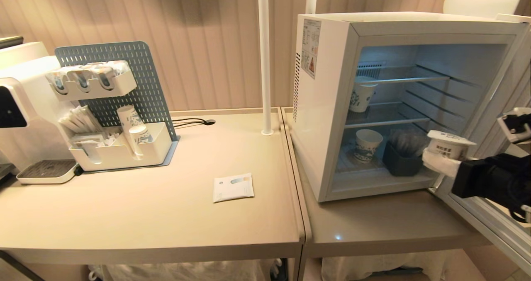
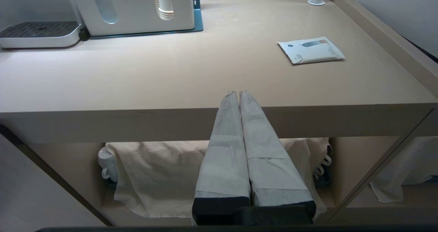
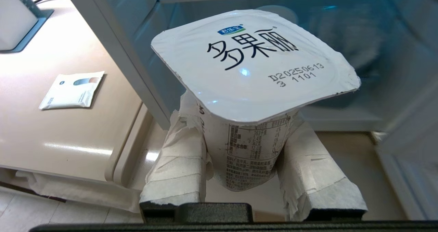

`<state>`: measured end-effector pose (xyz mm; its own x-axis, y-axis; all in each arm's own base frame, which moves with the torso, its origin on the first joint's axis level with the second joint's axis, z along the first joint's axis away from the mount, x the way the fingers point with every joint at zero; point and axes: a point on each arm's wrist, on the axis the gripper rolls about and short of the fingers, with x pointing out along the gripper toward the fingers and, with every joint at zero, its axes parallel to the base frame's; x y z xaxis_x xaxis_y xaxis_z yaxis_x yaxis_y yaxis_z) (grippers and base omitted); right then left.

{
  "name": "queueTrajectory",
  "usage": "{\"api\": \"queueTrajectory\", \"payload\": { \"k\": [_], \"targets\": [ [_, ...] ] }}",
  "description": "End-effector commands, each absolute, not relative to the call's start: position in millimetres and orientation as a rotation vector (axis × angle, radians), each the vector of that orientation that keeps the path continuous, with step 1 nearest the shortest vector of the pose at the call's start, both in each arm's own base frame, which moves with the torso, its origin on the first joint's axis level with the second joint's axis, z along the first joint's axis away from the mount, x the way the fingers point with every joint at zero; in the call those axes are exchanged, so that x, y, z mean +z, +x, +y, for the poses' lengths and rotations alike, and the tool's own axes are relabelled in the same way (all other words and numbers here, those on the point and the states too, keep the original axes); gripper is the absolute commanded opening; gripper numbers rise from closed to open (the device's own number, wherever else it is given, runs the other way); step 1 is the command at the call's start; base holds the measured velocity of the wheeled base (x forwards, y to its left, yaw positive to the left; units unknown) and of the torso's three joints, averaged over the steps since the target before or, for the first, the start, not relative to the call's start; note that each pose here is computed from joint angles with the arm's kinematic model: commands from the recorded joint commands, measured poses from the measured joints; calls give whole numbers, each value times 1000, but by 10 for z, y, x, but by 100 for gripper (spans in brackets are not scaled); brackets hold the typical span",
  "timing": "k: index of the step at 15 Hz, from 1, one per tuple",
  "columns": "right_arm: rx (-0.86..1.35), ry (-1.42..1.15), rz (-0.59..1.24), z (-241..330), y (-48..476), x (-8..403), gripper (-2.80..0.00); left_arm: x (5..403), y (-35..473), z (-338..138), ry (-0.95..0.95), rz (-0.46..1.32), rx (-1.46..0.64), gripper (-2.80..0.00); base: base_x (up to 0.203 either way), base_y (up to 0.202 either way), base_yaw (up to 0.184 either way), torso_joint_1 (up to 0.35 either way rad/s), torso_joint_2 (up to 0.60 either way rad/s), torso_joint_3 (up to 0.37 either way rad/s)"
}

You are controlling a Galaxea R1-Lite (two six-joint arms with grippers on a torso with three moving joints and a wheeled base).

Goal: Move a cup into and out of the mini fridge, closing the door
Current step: Put the yoghurt in the freezer

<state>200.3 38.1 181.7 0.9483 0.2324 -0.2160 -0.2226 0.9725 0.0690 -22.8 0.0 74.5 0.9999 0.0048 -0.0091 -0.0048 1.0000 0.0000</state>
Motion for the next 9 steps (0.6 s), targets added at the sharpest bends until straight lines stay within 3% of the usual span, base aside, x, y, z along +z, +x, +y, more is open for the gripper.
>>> {"api": "queueTrajectory", "payload": {
  "k": [1, 9],
  "targets": [
    [270, 32, 323, 537, 2290, 1486, -280, 741, -226, 0, 0, 12, 6, -280, 0, 0, 0, 0, 0, 0],
    [338, 24, 367, 890, 2915, 695, -280, 741, -226, 0, -2, 12, 6, -280, 0, 0, 0, 0, 0, 0]
  ]
}}
